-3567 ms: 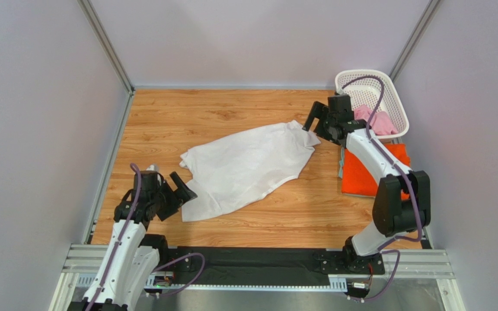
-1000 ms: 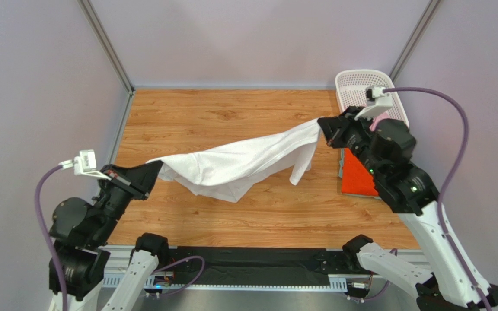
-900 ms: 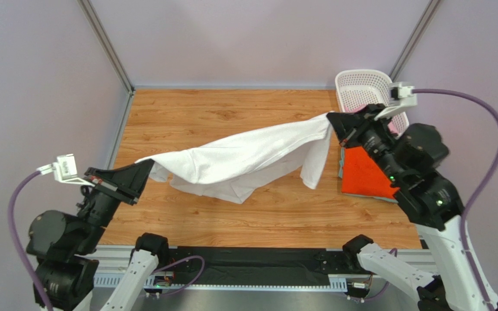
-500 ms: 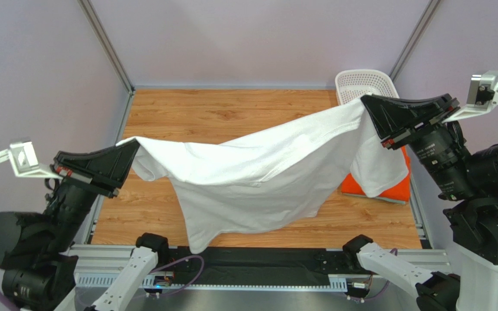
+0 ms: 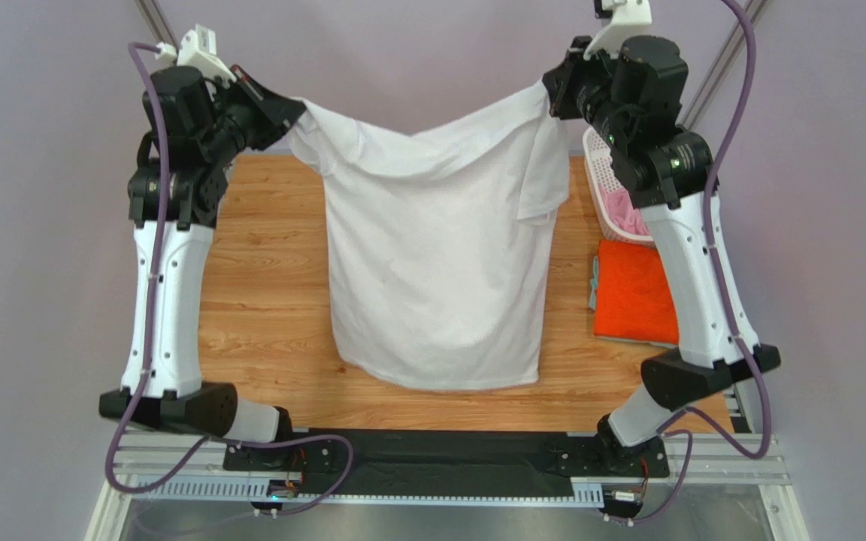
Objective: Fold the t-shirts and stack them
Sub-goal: Flatten the tshirt out
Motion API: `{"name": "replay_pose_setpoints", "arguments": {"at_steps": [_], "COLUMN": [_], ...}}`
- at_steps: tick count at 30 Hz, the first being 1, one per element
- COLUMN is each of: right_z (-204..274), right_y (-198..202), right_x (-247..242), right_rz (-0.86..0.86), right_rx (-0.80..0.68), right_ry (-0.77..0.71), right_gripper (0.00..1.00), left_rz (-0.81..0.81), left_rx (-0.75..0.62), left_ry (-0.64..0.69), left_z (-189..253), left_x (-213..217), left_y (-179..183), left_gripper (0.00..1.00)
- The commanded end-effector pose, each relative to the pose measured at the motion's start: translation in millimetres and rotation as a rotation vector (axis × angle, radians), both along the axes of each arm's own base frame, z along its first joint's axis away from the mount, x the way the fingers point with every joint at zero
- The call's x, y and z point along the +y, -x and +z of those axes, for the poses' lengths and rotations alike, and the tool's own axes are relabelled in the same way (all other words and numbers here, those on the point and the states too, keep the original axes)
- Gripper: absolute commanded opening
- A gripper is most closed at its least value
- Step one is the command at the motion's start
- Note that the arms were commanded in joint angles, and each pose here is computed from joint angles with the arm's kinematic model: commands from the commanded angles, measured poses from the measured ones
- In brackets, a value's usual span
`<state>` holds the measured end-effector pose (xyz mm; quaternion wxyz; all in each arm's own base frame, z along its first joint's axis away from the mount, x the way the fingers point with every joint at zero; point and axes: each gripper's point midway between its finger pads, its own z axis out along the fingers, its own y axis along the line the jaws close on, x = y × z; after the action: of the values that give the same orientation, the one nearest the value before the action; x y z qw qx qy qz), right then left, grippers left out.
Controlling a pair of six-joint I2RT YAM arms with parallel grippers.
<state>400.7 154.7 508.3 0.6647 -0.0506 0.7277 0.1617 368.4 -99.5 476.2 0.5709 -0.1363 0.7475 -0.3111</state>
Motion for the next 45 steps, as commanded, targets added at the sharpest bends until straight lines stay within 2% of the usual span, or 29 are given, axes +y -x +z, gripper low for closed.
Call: {"name": "replay_pose_setpoints", "arguments": {"at_steps": [1,5,6,7,10,12,13,14,15,16,17,18,19,20,21,22,23,25,26,28,29,30,31,32,38,42,45], "right_z": [102.4,110.5,107.0,83.0,60.0,9.9,13.1,-13.3,-68.2,-99.1,-116.2,-175.6,-201.1,-214.3,-240.7,-287.3,-302.0,-351.7,-363.2,-388.4,-391.9,-394.3,-395.1,-392.2,-367.7,-361.0,-365.0], "right_y": [23.5,29.9,32.4,24.5,41.6,48.6,67.8,70.2,67.6,71.4,81.6,87.6,94.6,105.0,113.5,125.6,133.9,154.6,160.6,172.9,175.4,175.9,178.1,177.0,166.8,175.5,184.1], "right_x": [-16.8,-13.5,-13.6,-7.4,-6.2,0.1,3.3,9.3,16.0,16.4,14.3,16.3,16.4,16.0,17.7,13.8,13.4,7.0,5.2,-3.8,-4.9,-8.1,-10.4,-11.3,-6.5,20.6,38.1], "right_rz": [0.016,0.055,0.061,0.082,0.116,0.160,0.207,0.238,0.257,0.252,0.250,0.239,0.236,0.239,0.240,0.209,0.211,0.184,0.182,0.146,0.145,0.130,0.121,0.115,0.117,0.257,0.321], "right_rx": [-0.275,-0.302,-0.293,-0.236,-0.179,-0.067,-0.098,-0.041,0.084,0.161,0.198,0.342,0.400,0.418,0.474,0.583,0.603,0.733,0.762,0.842,0.854,0.860,0.868,0.861,0.782,0.765,0.749], "right_ry": [-0.046,-0.039,-0.036,-0.018,-0.021,-0.020,-0.045,-0.054,-0.044,-0.045,-0.051,-0.055,-0.058,-0.073,-0.078,-0.090,-0.100,-0.097,-0.087,-0.057,-0.048,-0.039,-0.033,-0.033,-0.080,-0.101,-0.039], "right_gripper": [0.00,0.00,0.00,0.00,0.00,0.00,0.01,0.02,0.03,0.03,0.03,0.02,0.02,0.02,0.03,0.03,0.05,0.09,0.20,0.35,0.56,0.72,0.82,1.00,1.00,1.00,1.00], "left_rz": [-0.042,-0.082,-0.090,-0.089,-0.041,0.012,0.027,0.048,0.114,0.153,0.192,0.268,0.299,0.324,0.339,0.350,0.386,0.429,0.477,0.501,0.482,0.468,0.464,0.461,0.361,0.209,0.152], "left_rx": [-0.169,-0.219,-0.217,-0.224,-0.186,-0.094,0.015,0.012,0.068,0.192,0.199,0.261,0.303,0.378,0.411,0.452,0.516,0.626,0.643,0.691,0.695,0.687,0.663,0.649,0.581,0.554,0.578], "left_ry": [0.082,0.134,0.133,0.116,0.096,0.090,0.091,0.079,0.072,0.073,0.065,0.057,0.054,0.052,0.044,0.035,0.020,-0.012,-0.030,-0.027,-0.010,0.001,0.017,0.019,0.020,0.027,0.029], "left_z": [76.0,101.4,100.1,98.6,69.4,16.1,-39.0,-49.9,-77.5,-135.8,-149.4,-177.3,-199.7,-241.8,-262.1,-282.3,-314.3,-352.4,-358.5,-370.0,-369.5,-366.8,-360.2,-356.4,-330.8,-324.4,-331.0], "left_x": [15.6,24.4,25.2,25.6,31.4,37.9,40.3,42.2,51.8,57.0,61.9,73.0,77.0,78.9,80.9,82.3,87.1,93.1,100.8,102.0,97.3,94.2,92.5,92.3,79.2,58.4,50.2], "left_y": [6.6,2.9,6.4,10.2,24.2,34.7,30.3,48.3,52.2,55.7,70.9,78.3,85.9,99.9,106.7,114.5,128.1,149.9,156.7,169.6,171.5,171.2,169.8,169.0,162.3,153.5,155.1], "left_gripper": [0.00,0.00,0.00,0.00,0.00,0.00,0.00,0.00,0.00,0.00,0.00,0.00,0.00,0.00,0.00,0.00,0.01,0.14,0.38,0.61,0.81,0.99,1.00,1.00,1.00,1.00,1.00]}}
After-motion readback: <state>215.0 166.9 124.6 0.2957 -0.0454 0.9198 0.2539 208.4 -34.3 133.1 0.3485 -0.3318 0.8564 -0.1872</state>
